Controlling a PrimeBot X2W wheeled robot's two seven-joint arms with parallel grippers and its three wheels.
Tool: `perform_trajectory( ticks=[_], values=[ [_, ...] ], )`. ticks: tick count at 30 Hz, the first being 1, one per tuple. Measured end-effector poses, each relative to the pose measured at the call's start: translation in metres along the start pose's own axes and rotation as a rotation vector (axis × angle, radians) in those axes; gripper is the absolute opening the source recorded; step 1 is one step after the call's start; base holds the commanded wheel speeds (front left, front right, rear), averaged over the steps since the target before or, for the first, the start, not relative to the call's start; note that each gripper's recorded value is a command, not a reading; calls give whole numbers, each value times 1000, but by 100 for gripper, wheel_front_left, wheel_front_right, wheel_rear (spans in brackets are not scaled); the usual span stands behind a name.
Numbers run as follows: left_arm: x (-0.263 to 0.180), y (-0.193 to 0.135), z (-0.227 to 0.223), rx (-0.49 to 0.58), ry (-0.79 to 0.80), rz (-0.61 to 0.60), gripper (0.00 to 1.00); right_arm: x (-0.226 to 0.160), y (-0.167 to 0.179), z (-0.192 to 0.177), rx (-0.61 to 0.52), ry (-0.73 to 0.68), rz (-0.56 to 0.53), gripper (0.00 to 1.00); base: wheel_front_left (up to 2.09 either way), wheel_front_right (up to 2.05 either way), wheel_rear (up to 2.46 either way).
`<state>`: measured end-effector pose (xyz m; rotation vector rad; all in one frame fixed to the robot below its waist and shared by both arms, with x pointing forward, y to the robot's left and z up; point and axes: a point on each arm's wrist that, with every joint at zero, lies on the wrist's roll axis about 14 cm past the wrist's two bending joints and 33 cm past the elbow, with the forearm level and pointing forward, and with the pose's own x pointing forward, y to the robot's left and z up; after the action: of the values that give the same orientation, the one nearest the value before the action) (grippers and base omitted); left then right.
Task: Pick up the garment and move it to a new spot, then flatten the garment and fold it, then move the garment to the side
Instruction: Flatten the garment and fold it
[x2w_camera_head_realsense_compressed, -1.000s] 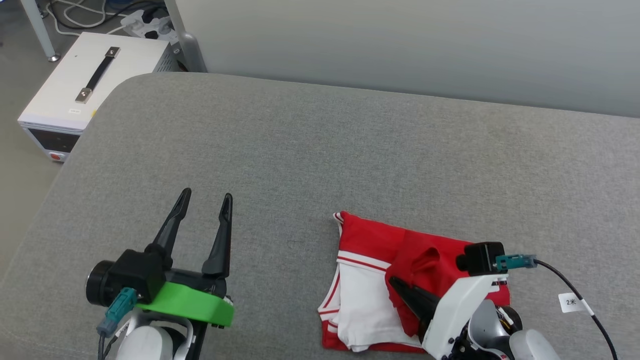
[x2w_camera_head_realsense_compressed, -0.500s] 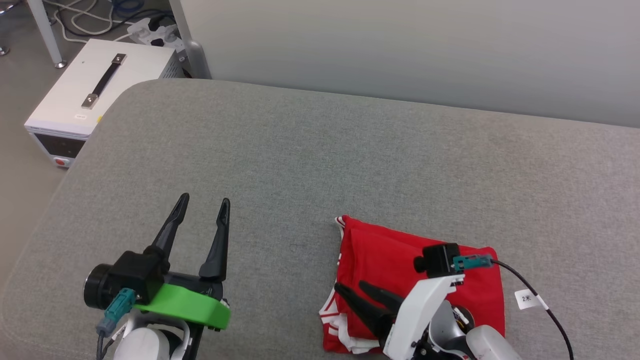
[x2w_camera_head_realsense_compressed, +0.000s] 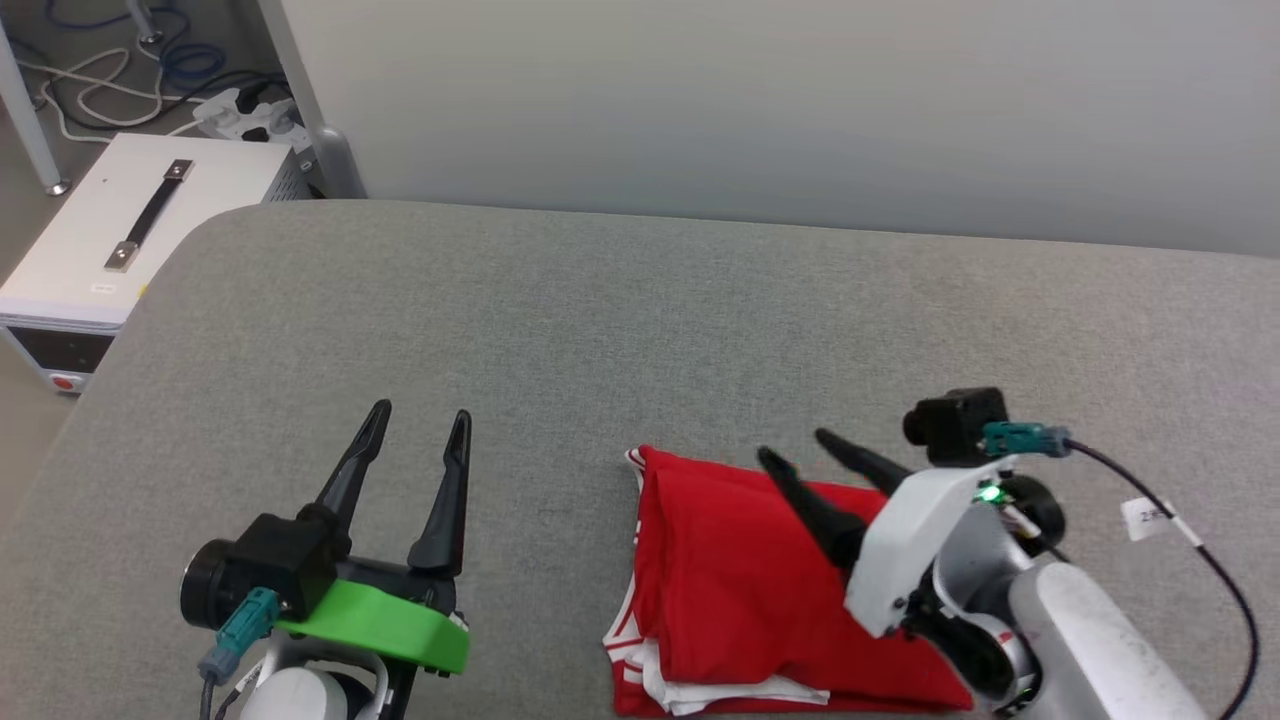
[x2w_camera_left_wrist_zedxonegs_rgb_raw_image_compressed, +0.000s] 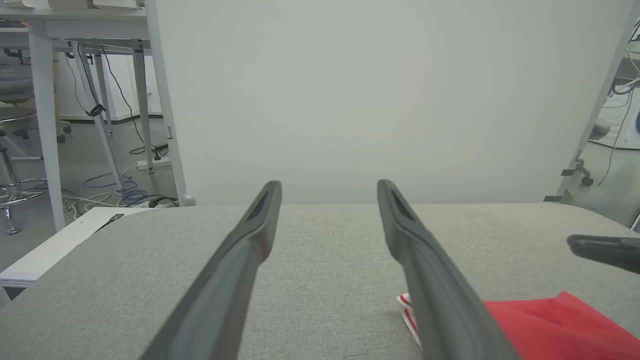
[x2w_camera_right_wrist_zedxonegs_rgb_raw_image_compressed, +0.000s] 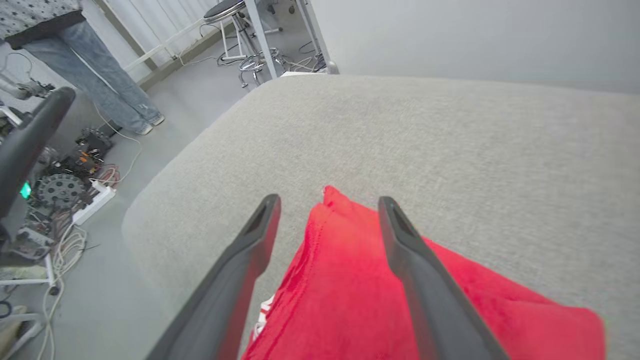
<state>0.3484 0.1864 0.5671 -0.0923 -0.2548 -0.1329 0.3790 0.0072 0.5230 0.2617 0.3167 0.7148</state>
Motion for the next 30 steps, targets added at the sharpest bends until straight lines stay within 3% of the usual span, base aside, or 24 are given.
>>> perform_trajectory(
  ticks=[8,12,15,23,24,30],
  values=[
    [10,-18,0,-33,-9,-46,100,-51,-82,55,-339,-151,-235,100,0,0,0],
    [14,-27,-2,-60,-12,-63,100,-79,-112,72,-408,-228,-346,100,0,0,0],
    [17,-30,-5,-71,-6,-70,100,-98,-127,67,-417,-260,-413,100,0,0,0],
    [18,-34,-19,-87,33,-78,100,-133,-140,46,-298,-378,-530,100,0,0,0],
    [16,-35,-25,-96,52,-72,100,-143,-140,43,-289,-447,-573,100,0,0,0],
    [16,-37,-31,-106,69,-71,100,-138,-135,35,-272,-450,-577,100,0,0,0]
  ],
)
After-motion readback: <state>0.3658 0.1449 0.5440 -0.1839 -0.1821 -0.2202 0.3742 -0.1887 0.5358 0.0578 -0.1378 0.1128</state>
